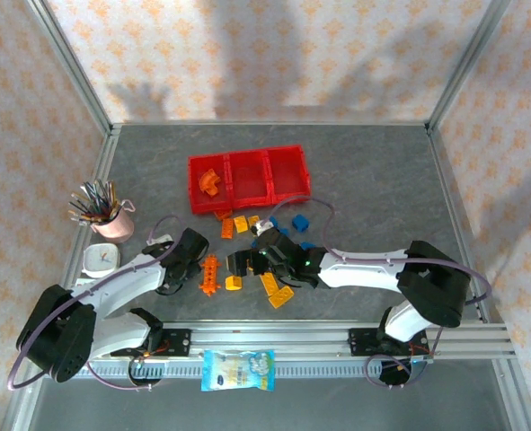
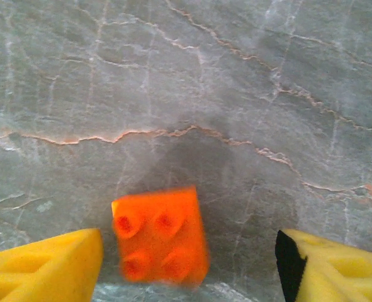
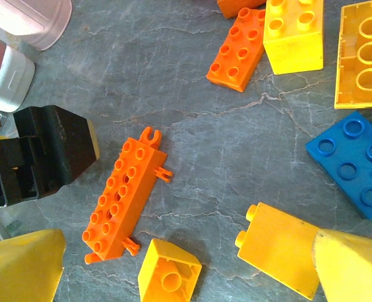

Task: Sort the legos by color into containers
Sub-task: Pick up the lego from the bottom-left of the table.

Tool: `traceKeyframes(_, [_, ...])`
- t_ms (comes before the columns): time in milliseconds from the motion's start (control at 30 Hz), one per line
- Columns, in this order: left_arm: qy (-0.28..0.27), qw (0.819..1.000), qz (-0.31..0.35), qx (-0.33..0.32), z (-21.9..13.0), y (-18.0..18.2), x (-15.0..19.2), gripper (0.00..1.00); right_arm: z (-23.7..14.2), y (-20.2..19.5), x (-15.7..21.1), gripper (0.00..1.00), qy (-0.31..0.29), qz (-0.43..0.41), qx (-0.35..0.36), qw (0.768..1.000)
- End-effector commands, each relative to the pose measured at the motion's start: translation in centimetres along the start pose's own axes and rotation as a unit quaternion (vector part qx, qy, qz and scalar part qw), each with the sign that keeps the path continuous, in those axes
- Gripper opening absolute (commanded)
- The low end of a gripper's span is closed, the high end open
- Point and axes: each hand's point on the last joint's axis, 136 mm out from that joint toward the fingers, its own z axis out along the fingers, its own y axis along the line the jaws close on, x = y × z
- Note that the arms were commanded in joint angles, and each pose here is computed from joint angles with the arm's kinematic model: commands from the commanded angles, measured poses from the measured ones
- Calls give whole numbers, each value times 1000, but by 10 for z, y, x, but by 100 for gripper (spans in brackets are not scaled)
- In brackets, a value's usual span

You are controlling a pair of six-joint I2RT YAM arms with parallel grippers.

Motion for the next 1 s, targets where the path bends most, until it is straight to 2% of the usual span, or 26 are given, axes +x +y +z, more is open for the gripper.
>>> traceKeyframes(0, [-19,1000,-14,-11,-8,8,-7,80,2,4,-6,100,-9,0,4,1000])
traceKeyframes(133, [-4,1000,-12,-4,-3,4,0,80,2,3,-5,100,-8,0,6,1000])
traceKeyframes(267, [18,999,-8,30,2,-12,8,75,3,2,-5,100,-8,-1,6,1000])
traceKeyframes(500, [-1,1000,-8,1,10,-2,4,68,3,0,-4,100,-8,0,10,1000])
traceKeyframes(767, [-16,1000,-24,8,19,-4,-5,54,6,0,-2,100,-3,0,13,1000])
traceKeyframes(967, [-7,999,-27,17,27,-3,-3,43,10,-1,-2,100,2,1,19,1000])
